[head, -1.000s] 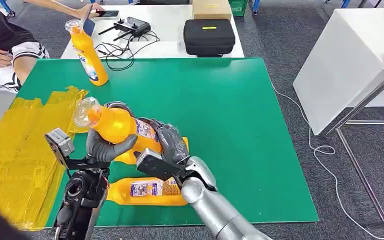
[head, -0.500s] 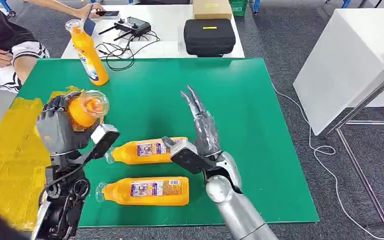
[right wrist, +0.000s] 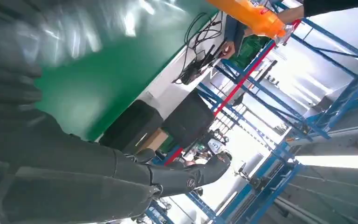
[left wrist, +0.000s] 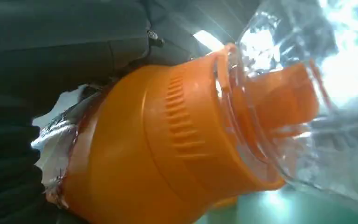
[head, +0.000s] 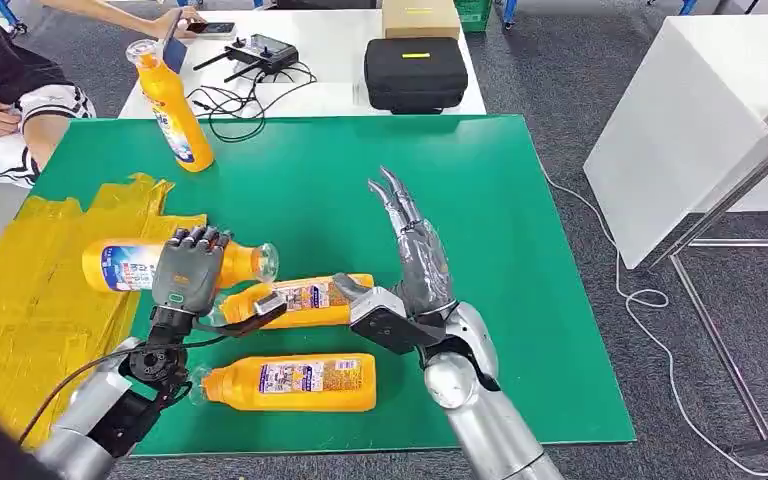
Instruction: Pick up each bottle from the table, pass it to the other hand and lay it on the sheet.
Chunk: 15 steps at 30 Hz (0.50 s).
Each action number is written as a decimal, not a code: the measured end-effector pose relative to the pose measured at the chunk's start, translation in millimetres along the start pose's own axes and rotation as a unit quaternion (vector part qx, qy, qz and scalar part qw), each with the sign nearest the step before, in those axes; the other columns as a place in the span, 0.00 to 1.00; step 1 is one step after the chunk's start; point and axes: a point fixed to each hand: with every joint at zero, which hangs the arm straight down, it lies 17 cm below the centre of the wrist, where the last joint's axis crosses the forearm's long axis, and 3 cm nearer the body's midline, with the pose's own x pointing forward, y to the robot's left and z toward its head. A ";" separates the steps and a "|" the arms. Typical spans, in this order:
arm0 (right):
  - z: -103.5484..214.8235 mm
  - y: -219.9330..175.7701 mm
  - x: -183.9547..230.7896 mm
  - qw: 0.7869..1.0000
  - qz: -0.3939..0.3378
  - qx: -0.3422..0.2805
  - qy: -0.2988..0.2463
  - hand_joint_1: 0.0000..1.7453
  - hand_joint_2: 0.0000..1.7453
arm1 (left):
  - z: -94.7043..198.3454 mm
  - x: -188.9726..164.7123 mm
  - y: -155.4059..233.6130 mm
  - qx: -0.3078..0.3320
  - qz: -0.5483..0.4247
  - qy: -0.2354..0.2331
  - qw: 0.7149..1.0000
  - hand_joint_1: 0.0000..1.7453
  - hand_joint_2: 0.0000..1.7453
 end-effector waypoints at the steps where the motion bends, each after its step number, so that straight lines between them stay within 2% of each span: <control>1: 0.1 -0.3 -0.2 1.000 0.000 0.000 0.000 0.00 1.00 | 5.6 -4.5 -13.7 -0.019 -0.007 -0.009 1.000 1.00 1.00; 4: 1.4 -1.1 -1.7 1.000 0.003 0.001 -0.002 0.00 1.00 | 14.6 -18.2 -38.8 -0.060 -0.006 -0.021 0.998 1.00 1.00; 10: 3.2 -1.3 -4.6 1.000 0.003 0.002 -0.001 0.00 1.00 | 35.2 -44.0 -74.1 -0.119 -0.001 -0.004 0.993 1.00 1.00; 12: 4.7 -1.3 -7.9 1.000 0.001 0.001 0.003 0.00 1.00 | 40.9 -59.1 -79.9 -0.124 0.006 0.021 0.992 1.00 1.00; 15: 9.1 0.7 -13.3 1.000 0.000 0.003 0.010 0.00 1.00 | 47.3 -90.9 -78.9 -0.107 0.030 0.092 0.990 1.00 1.00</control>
